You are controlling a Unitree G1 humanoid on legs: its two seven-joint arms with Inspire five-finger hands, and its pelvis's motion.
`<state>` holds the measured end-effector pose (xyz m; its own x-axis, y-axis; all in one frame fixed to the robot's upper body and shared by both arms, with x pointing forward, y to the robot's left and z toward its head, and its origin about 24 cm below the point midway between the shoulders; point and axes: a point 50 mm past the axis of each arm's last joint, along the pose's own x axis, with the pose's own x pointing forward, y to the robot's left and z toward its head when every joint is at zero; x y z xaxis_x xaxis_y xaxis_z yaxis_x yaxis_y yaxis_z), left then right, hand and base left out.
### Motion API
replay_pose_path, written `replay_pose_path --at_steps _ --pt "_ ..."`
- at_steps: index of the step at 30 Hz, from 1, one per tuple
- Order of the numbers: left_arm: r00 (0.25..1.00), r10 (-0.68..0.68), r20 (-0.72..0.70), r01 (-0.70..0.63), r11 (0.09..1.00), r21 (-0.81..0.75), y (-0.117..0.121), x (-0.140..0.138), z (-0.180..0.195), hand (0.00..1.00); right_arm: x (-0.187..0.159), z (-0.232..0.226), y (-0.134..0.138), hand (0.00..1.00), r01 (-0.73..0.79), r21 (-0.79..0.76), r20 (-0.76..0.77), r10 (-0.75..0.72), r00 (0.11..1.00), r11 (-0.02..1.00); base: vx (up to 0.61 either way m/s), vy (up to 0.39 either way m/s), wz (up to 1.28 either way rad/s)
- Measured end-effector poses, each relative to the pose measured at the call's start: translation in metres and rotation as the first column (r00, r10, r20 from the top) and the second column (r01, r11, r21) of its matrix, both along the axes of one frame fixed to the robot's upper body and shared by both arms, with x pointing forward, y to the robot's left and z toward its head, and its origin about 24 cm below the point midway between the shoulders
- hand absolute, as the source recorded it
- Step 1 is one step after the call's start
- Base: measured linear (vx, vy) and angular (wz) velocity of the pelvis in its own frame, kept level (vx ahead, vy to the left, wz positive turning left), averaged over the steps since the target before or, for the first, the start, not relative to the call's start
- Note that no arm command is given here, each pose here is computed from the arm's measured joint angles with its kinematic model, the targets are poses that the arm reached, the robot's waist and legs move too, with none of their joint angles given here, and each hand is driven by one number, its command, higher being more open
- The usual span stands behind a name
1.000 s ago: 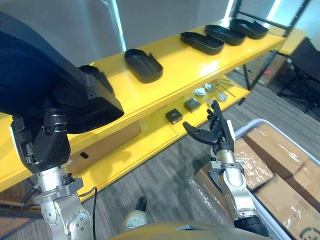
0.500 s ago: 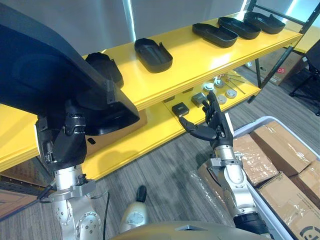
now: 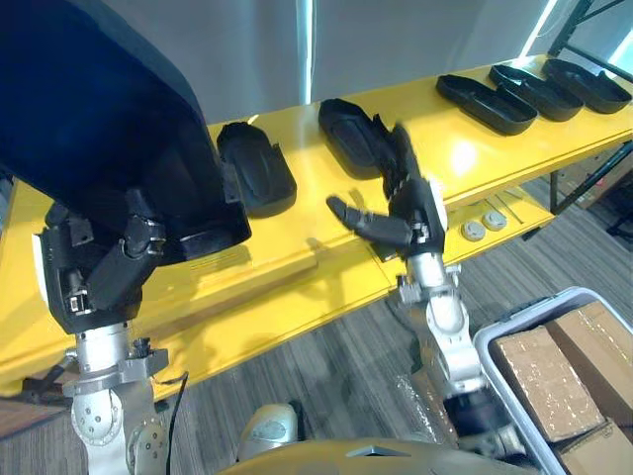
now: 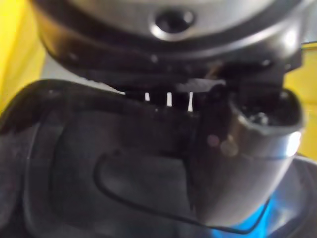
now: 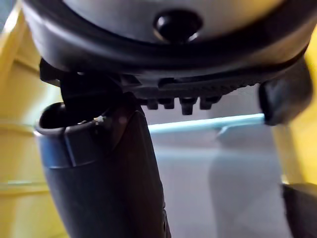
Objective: Walk over and take three plastic housings, then place them on the shelf
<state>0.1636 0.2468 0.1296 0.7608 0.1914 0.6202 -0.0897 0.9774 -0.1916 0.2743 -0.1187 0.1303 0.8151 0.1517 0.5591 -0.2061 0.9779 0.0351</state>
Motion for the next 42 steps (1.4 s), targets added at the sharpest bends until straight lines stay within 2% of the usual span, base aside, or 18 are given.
replay_pose_path --at_steps 3,6,10,12,14,19,23,28,32,34,35,39,42 --pt "0.997 -0.058 0.057 0.057 0.998 0.009 -0.004 0.028 0.009 0.0 -0.001 0.032 -0.02 1.0 0.084 0.003 0.143 -0.084 0.986 0.996 0.31 -0.099 1.7" --pt "0.998 -0.042 0.049 0.042 0.999 -0.002 -0.001 0.026 0.008 0.0 -0.005 0.042 -0.036 1.0 0.123 0.007 0.195 -0.122 0.973 0.992 0.33 -0.281 1.22" --pt "0.998 -0.07 0.007 0.07 0.994 -0.084 -0.007 0.02 -0.007 0.0 -0.008 0.043 -0.06 1.0 0.18 -0.071 0.205 -0.162 0.965 0.981 0.26 -0.214 1.03" --pt "0.988 -0.155 0.003 0.154 0.985 -0.077 -0.02 0.024 -0.01 0.0 -0.019 0.032 -0.079 1.0 0.252 -0.065 0.168 -0.238 0.957 0.966 0.16 -0.123 1.13" --pt "0.979 -0.205 0.004 0.205 0.976 -0.07 -0.028 0.026 -0.01 0.0 -0.026 0.028 -0.083 1.0 0.264 -0.057 0.153 -0.253 0.955 0.963 0.14 -0.008 0.5" --pt "0.969 -0.245 -0.027 0.241 0.965 -0.105 -0.038 0.03 -0.013 0.0 -0.035 0.017 -0.075 1.0 0.195 0.019 0.114 -0.196 0.974 0.981 0.09 0.054 0.26" --pt "0.955 -0.292 -0.043 0.282 0.947 -0.156 -0.054 0.025 -0.018 0.0 -0.042 0.004 -0.075 1.0 0.187 0.145 0.047 -0.195 0.98 0.972 0.01 0.07 0.43" --pt "0.952 -0.297 -0.07 0.283 0.946 -0.156 -0.062 0.026 -0.021 0.0 -0.039 0.008 -0.075 1.0 0.14 0.198 0.067 -0.156 0.986 0.97 -0.11 0.129 0.43" --pt "0.952 -0.29 -0.097 0.271 0.948 -0.166 -0.062 0.02 -0.028 0.0 -0.038 0.013 -0.07 1.0 0.052 0.221 0.108 -0.078 0.991 0.974 -0.06 0.4 -0.5" --pt "0.945 -0.314 -0.094 0.298 0.942 -0.152 -0.064 0.02 -0.028 0.0 -0.041 0.011 -0.071 1.0 0.072 0.245 0.122 -0.104 0.987 0.967 -0.05 0.585 -0.23" --pt "0.939 -0.329 -0.1 0.315 0.94 -0.128 -0.063 0.02 -0.027 0.0 -0.044 0.001 -0.066 1.0 0.099 0.299 0.079 -0.128 0.989 0.949 -0.12 0.587 -0.12" --pt "0.94 -0.319 -0.123 0.315 0.948 -0.051 -0.052 0.022 -0.023 0.0 -0.043 -0.022 -0.045 1.0 0.106 0.281 -0.047 -0.096 0.994 0.954 -0.13 0.55 -0.36" --pt "0.945 -0.316 -0.086 0.316 0.949 -0.016 -0.045 0.028 -0.013 0.0 -0.045 -0.018 -0.041 1.0 0.085 0.269 -0.027 -0.08 0.996 0.959 -0.02 0.22 0.12"
